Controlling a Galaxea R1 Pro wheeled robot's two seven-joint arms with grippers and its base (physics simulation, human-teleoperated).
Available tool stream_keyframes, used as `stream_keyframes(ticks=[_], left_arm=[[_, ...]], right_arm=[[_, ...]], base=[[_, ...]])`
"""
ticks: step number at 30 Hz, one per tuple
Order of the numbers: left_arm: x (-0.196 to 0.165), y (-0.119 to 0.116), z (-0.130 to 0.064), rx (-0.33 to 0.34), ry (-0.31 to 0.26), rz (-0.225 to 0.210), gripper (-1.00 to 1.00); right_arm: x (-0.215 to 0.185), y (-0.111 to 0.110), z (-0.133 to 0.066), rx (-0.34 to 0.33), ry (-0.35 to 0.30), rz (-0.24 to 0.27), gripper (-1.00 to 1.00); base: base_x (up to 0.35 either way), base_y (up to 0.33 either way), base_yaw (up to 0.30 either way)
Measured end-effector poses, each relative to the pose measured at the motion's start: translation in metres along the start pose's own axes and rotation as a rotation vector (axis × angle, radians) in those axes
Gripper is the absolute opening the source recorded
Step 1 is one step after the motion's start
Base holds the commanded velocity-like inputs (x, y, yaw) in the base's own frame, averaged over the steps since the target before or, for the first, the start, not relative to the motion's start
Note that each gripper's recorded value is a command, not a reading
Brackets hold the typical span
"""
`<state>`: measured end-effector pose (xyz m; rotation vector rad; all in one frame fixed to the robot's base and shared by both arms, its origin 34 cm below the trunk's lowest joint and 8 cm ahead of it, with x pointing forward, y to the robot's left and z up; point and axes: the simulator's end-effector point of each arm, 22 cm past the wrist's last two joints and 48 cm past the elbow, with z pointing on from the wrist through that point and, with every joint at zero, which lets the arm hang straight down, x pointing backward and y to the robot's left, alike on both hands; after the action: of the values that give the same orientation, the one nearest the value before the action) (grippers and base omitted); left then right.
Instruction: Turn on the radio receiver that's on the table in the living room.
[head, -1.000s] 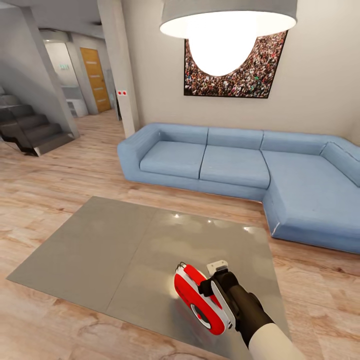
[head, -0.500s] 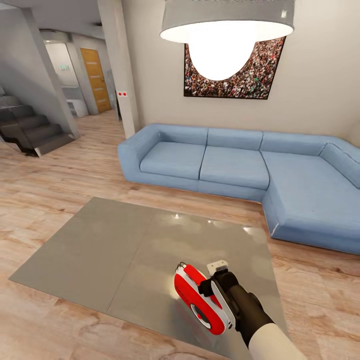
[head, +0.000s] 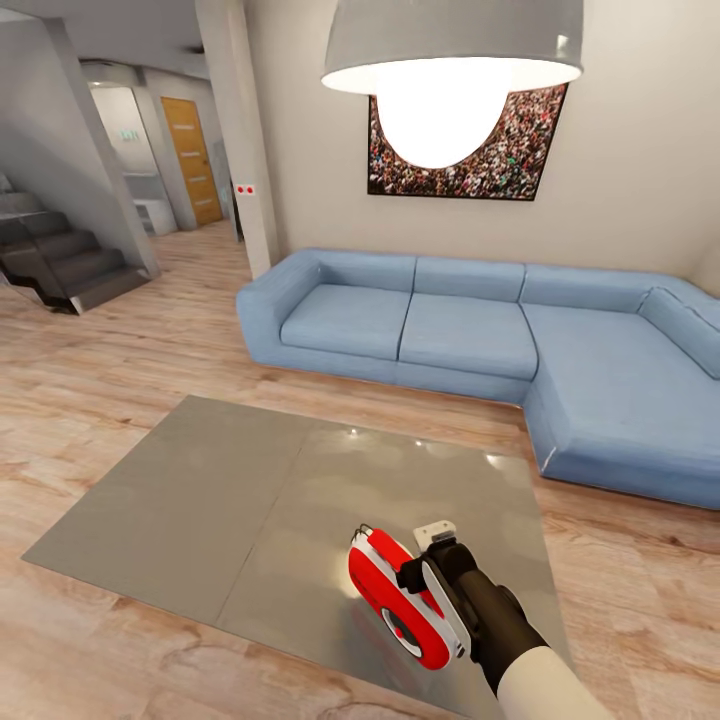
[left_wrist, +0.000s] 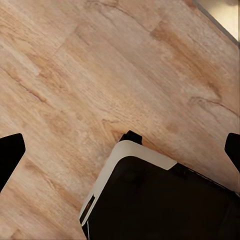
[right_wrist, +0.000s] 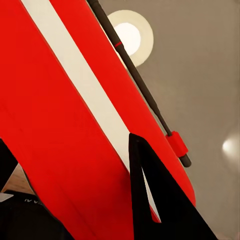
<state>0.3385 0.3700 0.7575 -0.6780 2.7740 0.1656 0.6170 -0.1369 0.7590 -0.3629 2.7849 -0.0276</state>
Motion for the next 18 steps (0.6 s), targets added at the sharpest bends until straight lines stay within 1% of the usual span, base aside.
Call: stream_keyframes(ticks=[18], left_arm=[[0.002, 0.002, -0.016, 0.002, 0.001, 0.000, 1.00]], right_arm=[[0.001, 0.000, -0.016, 0.001, 0.001, 0.000, -1.00]], base=[[0.000, 0.000, 0.000]])
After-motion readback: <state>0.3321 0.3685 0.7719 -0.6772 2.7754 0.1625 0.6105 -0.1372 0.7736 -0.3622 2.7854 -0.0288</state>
